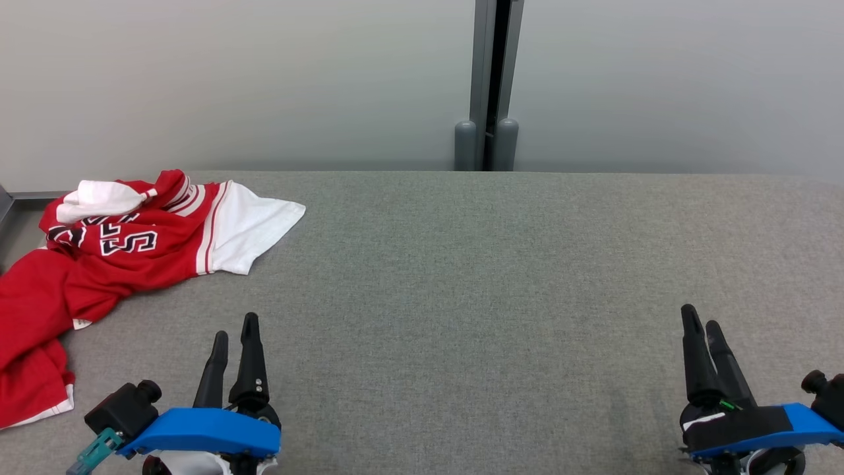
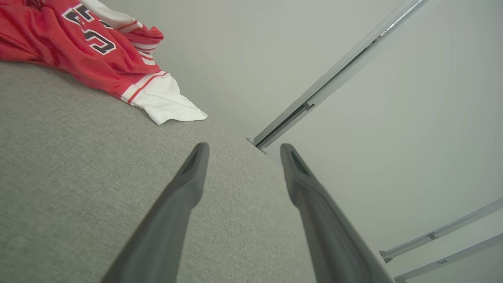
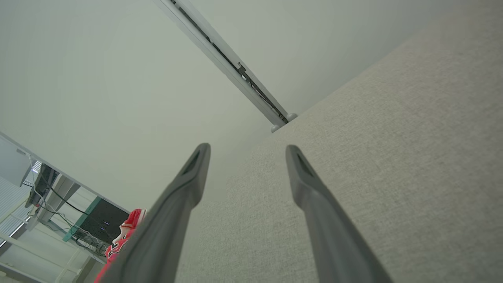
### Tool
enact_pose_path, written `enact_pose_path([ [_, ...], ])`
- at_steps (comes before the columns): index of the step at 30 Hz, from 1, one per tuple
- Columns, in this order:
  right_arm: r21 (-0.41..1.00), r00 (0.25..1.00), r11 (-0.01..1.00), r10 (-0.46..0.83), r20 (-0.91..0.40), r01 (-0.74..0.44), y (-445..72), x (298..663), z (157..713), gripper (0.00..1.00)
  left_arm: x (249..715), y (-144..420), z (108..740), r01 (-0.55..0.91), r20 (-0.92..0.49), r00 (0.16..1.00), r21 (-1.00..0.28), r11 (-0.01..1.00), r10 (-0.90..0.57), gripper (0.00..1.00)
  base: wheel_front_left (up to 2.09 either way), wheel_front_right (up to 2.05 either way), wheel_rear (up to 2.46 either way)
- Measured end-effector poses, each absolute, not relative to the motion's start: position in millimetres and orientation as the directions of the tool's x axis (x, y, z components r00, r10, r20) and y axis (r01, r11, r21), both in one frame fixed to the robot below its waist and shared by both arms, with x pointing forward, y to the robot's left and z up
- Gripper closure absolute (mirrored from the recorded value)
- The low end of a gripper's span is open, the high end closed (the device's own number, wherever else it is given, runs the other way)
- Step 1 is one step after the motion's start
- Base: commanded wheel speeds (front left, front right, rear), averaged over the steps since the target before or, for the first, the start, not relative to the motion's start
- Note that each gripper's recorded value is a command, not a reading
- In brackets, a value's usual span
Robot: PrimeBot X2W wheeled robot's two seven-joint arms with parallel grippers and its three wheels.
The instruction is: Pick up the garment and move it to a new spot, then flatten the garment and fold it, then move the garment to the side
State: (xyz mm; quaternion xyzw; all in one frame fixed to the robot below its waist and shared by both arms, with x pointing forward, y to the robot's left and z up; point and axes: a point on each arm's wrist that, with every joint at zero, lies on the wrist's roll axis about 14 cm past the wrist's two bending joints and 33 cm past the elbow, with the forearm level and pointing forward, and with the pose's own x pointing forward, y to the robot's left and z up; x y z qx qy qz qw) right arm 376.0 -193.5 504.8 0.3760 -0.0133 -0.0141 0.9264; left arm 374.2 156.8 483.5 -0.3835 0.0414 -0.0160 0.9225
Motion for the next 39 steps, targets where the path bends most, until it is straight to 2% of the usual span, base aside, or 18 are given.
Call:
enact_pose_path([
  [17,0.499,1.0,0.866,-0.024,-0.004,0.023,-193,373,494,0.0,369,146,466,0.022,-0.1,0.991,-0.558,0.83,-0.094,0.0,0.0,0.0,0.0],
  [39,0.294,1.0,0.956,0.007,0.008,-0.009,-187,373,491,0.0,369,140,460,0.073,-0.098,0.988,-0.397,0.915,-0.122,0.0,0.0,0.0,0.0],
])
